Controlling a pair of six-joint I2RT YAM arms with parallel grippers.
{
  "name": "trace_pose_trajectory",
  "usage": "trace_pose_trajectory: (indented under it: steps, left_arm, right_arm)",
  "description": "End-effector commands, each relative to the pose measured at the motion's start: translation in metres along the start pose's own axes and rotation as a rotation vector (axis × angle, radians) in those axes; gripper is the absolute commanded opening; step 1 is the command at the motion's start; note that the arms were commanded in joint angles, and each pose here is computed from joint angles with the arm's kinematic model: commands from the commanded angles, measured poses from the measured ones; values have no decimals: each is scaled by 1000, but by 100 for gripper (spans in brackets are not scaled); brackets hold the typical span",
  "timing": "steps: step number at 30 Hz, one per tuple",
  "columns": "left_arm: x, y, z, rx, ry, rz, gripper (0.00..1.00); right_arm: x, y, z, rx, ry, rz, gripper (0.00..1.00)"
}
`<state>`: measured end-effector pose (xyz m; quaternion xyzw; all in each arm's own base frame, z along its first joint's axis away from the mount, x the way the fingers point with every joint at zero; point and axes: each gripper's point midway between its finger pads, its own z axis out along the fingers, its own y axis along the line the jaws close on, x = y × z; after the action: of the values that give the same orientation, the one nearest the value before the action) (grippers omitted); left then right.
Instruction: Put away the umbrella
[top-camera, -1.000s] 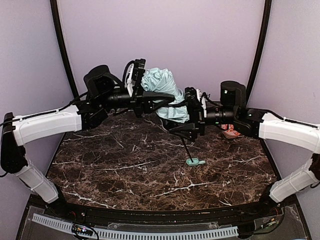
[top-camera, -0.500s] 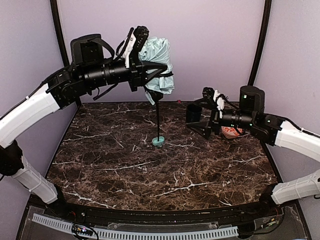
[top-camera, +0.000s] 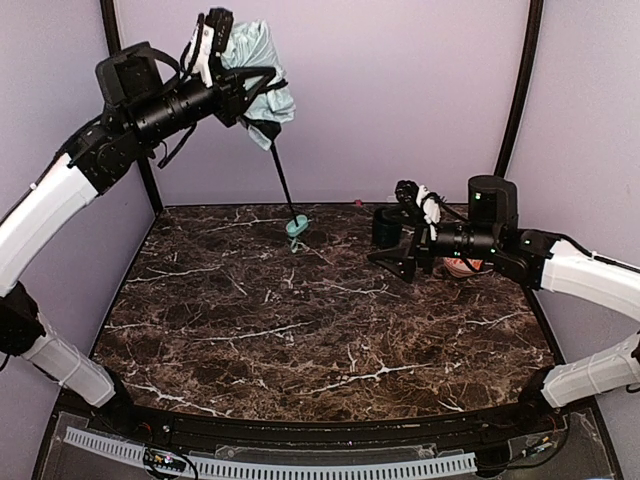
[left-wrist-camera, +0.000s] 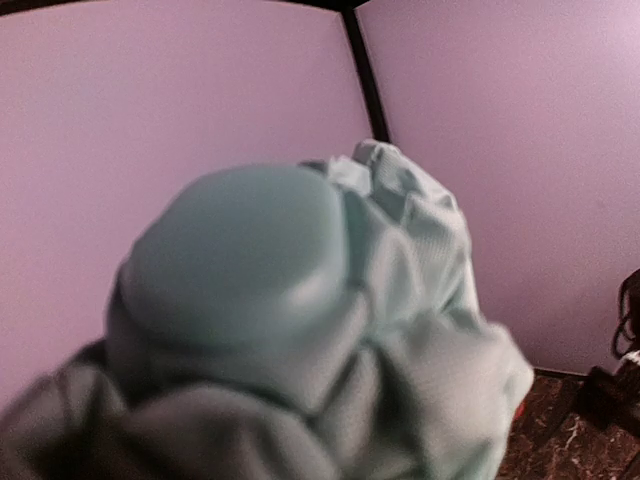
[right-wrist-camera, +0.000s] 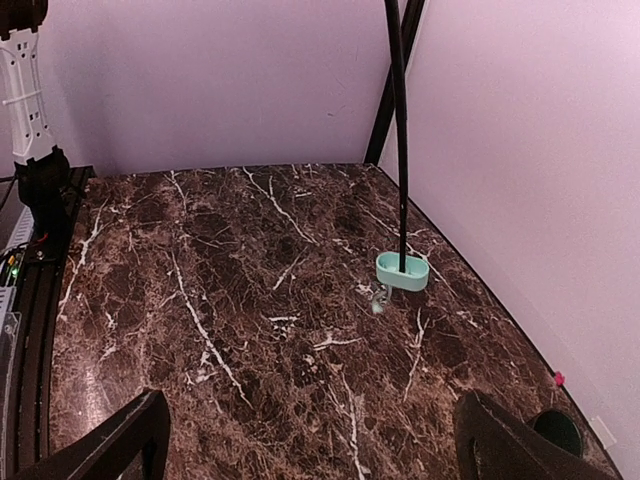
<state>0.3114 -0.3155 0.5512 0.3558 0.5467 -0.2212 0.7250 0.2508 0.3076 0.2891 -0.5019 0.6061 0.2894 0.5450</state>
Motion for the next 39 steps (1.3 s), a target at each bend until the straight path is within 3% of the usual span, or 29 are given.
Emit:
trace_pose_trajectory:
  steps: [1,3,5,8,10,12,16,21,25,28,31,34,39]
  left_arm:
    - [246,39,16,-151,281,-191,0]
    - [365,4,2,-101,426,-363,0]
    - [453,-51,-13,-3,558,-498,0]
    - [486,-87,-23,-16,588,-462,0]
    - [494,-72,-29,-68,571,-552,0]
    - [489,-54,-36,-108,501,-571,0]
    - [492,-57,-36,-53,541,-546,0]
    - [461,-59,-18,24,511,-588,0]
    - [401,-69,-4,150,416,-614,0]
    - [342,-81,-1,225,304,-519,0]
    - [298,-122,-3,403,244,-374,0]
    - [280,-151,-10,519,245,-269,0]
    - [262,-172,-20,640,225,-293,0]
  right_arm:
    - [-2,5,1,-34,-49,27,99]
    - [2,8,1,-40,-49,38,99]
    - [6,9,0,-38,-41,45,100]
    - [11,9,-2,-33,-22,43,100]
    - [8,10,-3,-37,-21,43,99]
    - [5,13,-5,-55,-27,39,99]
    - [5,13,-8,-43,-33,34,100]
    - [2,10,-9,-31,-31,43,99]
    - [2,7,-9,-10,-26,58,99]
    - [10,-2,-5,31,1,85,100]
    - [7,1,-1,-4,-6,100,99]
    - [-8,9,1,-65,-58,109,99]
    - [-25,28,1,-197,-132,111,98]
